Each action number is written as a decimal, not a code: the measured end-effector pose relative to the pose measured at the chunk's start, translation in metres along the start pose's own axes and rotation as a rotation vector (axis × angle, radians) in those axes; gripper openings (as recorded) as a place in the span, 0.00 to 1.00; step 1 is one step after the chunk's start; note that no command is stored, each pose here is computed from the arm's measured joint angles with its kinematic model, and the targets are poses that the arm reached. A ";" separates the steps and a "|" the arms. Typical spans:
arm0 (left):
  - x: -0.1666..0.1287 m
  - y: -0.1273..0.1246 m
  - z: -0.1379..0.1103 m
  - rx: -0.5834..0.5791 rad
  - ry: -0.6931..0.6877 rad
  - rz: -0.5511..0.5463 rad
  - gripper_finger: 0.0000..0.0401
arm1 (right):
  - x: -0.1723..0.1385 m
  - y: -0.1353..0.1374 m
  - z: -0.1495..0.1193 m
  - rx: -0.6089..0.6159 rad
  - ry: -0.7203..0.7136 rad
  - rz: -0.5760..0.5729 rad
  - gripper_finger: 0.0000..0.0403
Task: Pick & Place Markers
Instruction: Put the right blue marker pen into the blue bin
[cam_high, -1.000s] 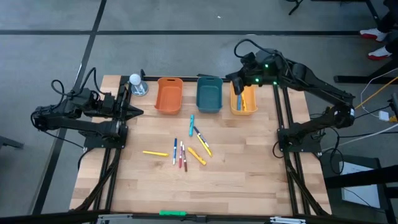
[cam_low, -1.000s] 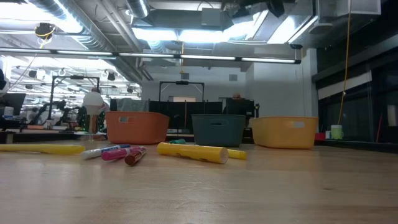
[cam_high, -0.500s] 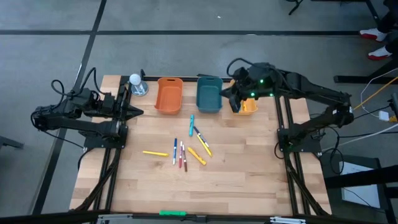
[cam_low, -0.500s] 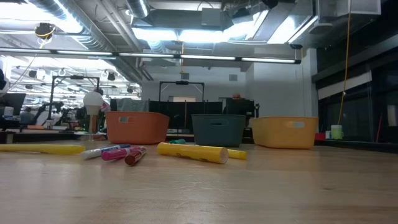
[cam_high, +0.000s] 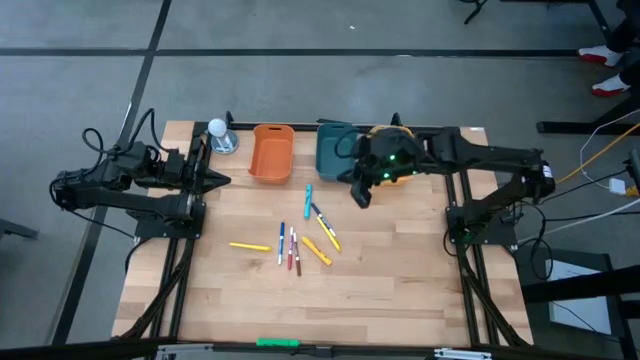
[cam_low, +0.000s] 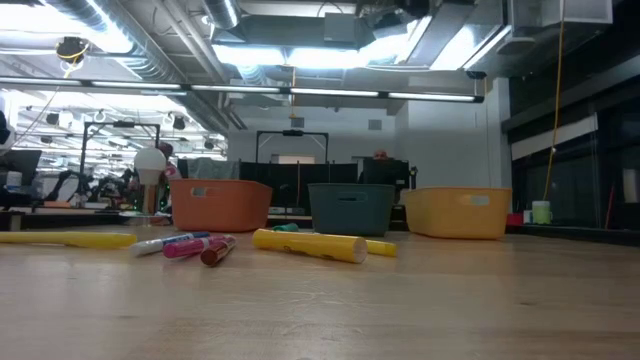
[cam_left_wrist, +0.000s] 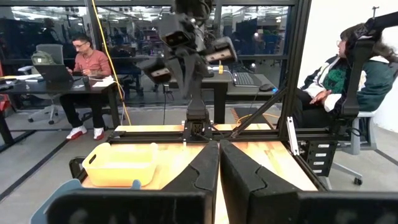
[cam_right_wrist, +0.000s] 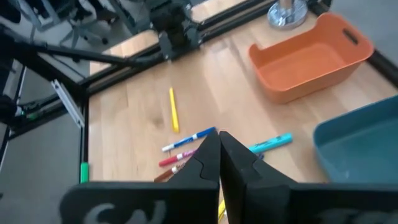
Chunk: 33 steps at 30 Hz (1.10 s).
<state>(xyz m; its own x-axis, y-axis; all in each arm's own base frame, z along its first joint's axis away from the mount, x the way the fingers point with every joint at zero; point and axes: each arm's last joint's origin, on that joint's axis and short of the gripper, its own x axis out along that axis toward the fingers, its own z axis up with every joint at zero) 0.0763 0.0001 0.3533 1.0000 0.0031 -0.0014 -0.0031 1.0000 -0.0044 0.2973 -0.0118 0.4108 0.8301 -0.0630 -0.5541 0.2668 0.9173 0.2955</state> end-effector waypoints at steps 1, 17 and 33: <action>0.000 0.000 0.000 0.000 0.000 0.000 0.02 | 0.004 0.002 -0.001 -0.004 0.011 0.002 0.00; 0.000 0.000 0.000 0.000 0.000 0.000 0.02 | 0.048 0.023 -0.022 -0.048 0.139 0.014 0.00; 0.000 0.000 0.000 0.000 0.000 0.000 0.03 | 0.081 0.025 -0.040 -0.042 0.272 -0.035 0.00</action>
<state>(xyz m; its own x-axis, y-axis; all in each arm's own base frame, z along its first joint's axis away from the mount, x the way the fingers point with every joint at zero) 0.0764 0.0001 0.3533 1.0000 0.0031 -0.0013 -0.0031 1.0000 -0.0044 0.3514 0.0214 0.3420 0.6572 0.0079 -0.7537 0.2680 0.9321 0.2435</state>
